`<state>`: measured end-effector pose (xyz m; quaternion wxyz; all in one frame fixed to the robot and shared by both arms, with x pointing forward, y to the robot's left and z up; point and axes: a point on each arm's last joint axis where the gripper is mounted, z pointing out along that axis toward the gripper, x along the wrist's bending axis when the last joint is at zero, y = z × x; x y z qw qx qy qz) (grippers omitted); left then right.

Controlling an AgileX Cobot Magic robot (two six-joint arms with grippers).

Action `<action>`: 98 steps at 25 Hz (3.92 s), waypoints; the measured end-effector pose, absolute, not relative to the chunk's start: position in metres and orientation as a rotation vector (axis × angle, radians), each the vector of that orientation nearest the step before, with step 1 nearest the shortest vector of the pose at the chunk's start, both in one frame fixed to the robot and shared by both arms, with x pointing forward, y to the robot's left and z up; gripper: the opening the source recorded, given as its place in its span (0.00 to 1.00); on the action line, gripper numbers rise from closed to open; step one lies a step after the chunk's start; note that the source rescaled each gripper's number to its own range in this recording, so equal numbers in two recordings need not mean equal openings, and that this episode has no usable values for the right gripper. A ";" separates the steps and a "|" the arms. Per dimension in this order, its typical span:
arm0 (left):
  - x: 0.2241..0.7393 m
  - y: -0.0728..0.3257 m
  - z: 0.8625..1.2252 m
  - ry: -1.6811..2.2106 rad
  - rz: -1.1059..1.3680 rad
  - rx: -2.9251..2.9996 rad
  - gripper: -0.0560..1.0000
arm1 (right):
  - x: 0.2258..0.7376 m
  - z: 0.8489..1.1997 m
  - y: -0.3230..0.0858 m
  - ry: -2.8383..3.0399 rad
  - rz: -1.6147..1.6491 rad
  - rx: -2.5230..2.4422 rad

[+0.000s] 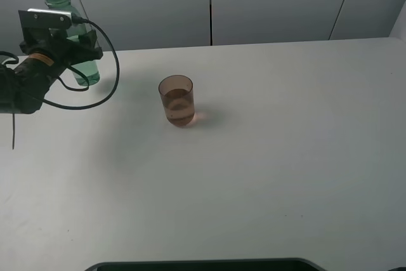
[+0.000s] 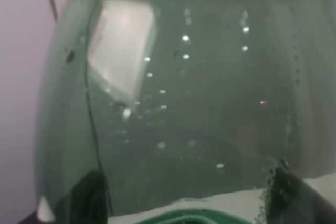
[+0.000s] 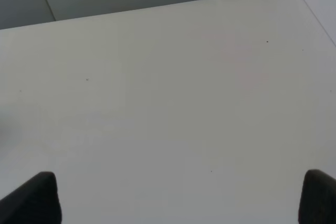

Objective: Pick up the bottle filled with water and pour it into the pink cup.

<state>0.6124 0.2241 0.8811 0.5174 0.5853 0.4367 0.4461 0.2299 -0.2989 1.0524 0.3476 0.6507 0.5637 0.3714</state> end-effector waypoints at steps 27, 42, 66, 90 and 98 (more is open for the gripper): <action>0.632 0.215 0.857 1.072 0.960 1.391 0.05 | 0.230 1.052 -0.299 1.462 0.963 1.688; 0.630 0.209 0.858 1.036 0.888 1.388 0.81 | 0.230 1.052 -0.299 1.462 0.963 1.688; 0.630 0.205 0.922 0.960 0.885 1.365 1.00 | 0.230 1.052 -0.299 1.462 0.963 1.688; 0.608 0.253 1.078 1.520 0.816 1.520 1.00 | 0.230 1.052 -0.299 1.462 0.963 1.688; 0.578 0.262 1.111 1.913 0.456 1.943 1.00 | 0.230 1.052 -0.299 1.462 0.963 1.688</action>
